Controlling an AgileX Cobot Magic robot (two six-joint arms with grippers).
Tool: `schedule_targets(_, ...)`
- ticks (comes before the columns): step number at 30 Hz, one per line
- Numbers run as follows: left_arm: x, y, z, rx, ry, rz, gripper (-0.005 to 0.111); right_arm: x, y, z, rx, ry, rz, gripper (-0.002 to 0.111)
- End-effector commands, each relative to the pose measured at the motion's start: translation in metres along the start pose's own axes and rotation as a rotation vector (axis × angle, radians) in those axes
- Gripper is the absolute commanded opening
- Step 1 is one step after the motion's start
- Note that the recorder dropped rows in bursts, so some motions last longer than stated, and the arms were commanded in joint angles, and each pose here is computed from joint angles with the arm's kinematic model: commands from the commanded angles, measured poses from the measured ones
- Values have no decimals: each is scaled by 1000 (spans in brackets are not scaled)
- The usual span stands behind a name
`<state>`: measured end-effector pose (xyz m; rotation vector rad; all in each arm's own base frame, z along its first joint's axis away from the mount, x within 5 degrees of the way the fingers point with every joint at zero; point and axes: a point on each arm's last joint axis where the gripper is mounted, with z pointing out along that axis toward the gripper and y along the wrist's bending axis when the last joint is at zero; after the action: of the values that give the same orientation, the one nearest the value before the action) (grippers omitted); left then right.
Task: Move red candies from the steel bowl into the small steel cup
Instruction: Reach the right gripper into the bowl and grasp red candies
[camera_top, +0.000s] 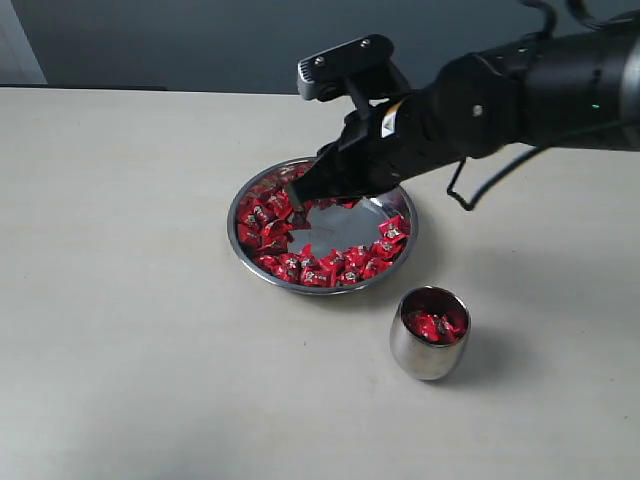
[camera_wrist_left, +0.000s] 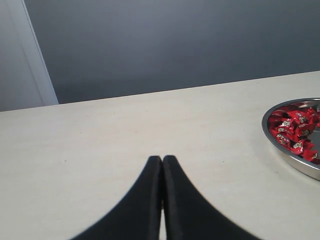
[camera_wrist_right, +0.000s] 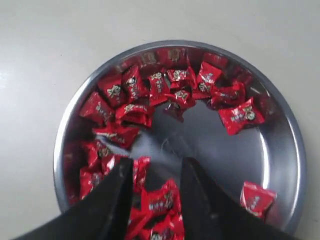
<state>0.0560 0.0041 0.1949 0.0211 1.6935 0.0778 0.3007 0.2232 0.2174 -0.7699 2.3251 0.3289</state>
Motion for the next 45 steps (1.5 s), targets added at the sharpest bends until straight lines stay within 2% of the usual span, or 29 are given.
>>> schedule_targets(1, 0, -1, 0, 8, -9, -7, 0, -21, -3, 33, 12, -12, -46, 33)
schedule_targets(8, 0, -1, 0, 8, -9, -7, 0, -39, -7, 88, 28, 36, -105, 33)
schedule_targets(13, 0, -1, 0, 8, -9, -7, 0, -36, -9, 114, 41, 144, -124, 33)
schedule_targets(17, 0, -1, 0, 8, -9, -7, 0, -24, -10, 111, 41, 326, -77, 33)
schedule_targets(18, 0, -1, 0, 8, -9, -7, 0, -17, -10, 107, 40, 439, -69, 33)
schedule_targets(23, 0, -1, 0, 8, -9, -7, 0, -4, -8, 99, 28, 606, -50, 33)
schedule_targets(29, 0, -1, 0, 8, -9, -7, 0, -4, 0, 101, -54, 590, -9, 33)
schedule_targets(31, 0, -1, 0, 8, -9, -7, 0, -3, 2, 104, -96, 589, -50, 33)
schedule_targets(45, 0, -1, 0, 8, -9, -7, 0, -2, 1, 107, -115, 575, -167, 33)
